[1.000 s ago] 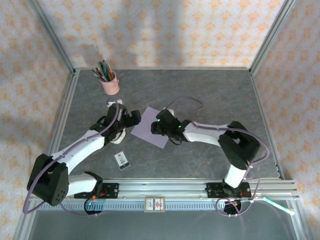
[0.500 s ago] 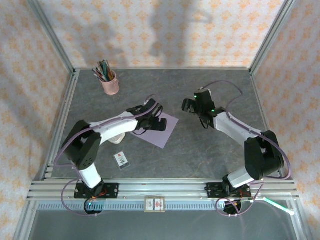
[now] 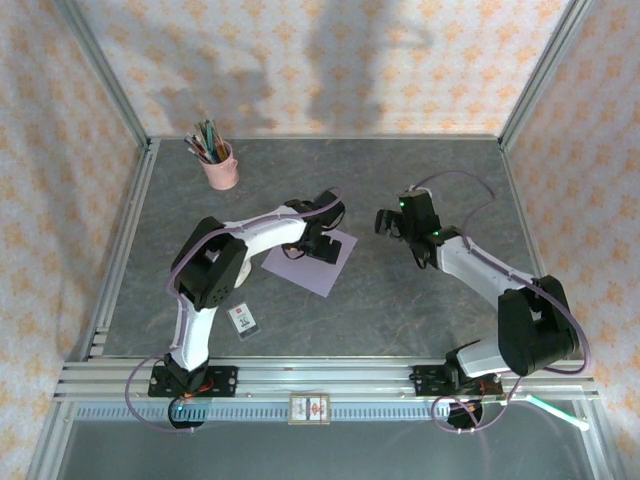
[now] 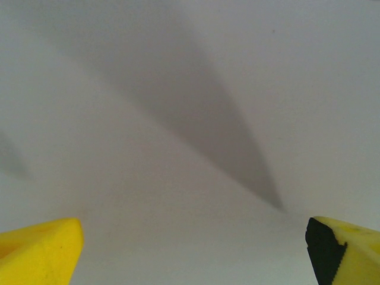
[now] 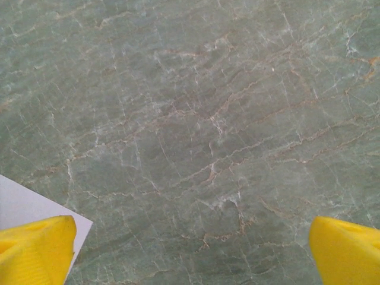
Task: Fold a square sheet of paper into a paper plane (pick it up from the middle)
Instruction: Fold the square sheet of paper at the center of the table.
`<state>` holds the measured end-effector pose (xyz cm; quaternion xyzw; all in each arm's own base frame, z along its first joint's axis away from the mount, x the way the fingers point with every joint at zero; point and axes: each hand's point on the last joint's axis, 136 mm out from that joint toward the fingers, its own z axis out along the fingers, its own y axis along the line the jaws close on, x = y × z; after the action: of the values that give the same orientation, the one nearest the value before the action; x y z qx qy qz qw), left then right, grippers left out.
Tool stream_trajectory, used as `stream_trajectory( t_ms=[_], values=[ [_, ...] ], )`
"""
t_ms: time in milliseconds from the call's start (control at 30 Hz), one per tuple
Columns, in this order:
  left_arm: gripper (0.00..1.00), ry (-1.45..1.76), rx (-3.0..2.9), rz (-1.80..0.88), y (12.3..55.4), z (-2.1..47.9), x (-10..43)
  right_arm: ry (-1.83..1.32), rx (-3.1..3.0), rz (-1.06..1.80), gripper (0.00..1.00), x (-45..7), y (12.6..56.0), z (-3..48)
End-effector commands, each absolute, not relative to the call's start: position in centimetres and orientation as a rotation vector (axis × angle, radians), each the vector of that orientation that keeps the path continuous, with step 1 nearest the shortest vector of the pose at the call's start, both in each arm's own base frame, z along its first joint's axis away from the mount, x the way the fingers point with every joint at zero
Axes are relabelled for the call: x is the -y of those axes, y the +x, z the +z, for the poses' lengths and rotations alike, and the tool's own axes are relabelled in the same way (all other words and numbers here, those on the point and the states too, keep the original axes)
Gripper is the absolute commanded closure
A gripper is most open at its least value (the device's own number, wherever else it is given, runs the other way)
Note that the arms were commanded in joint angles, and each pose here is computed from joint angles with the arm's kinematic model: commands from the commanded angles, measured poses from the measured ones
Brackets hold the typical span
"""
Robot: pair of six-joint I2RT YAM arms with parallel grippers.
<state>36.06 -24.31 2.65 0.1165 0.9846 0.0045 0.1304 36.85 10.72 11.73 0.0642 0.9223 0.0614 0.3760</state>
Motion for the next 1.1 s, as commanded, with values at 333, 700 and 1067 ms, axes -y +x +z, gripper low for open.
stream_trajectory(
  t_ms=[333,700,1067],
  values=[
    [0.01,0.392,-2.905,0.059,36.5,2.4,22.6,0.164,-2.328,0.136,0.00,-10.2,37.0,12.1],
    [0.01,0.405,-2.937,-0.009,35.8,1.2,22.7,0.168,-2.339,0.133,0.00,-10.1,36.8,11.8],
    [0.01,0.394,-2.907,-0.035,36.2,2.4,23.1,0.163,-2.354,0.147,0.00,-10.3,36.5,11.4]
  ],
)
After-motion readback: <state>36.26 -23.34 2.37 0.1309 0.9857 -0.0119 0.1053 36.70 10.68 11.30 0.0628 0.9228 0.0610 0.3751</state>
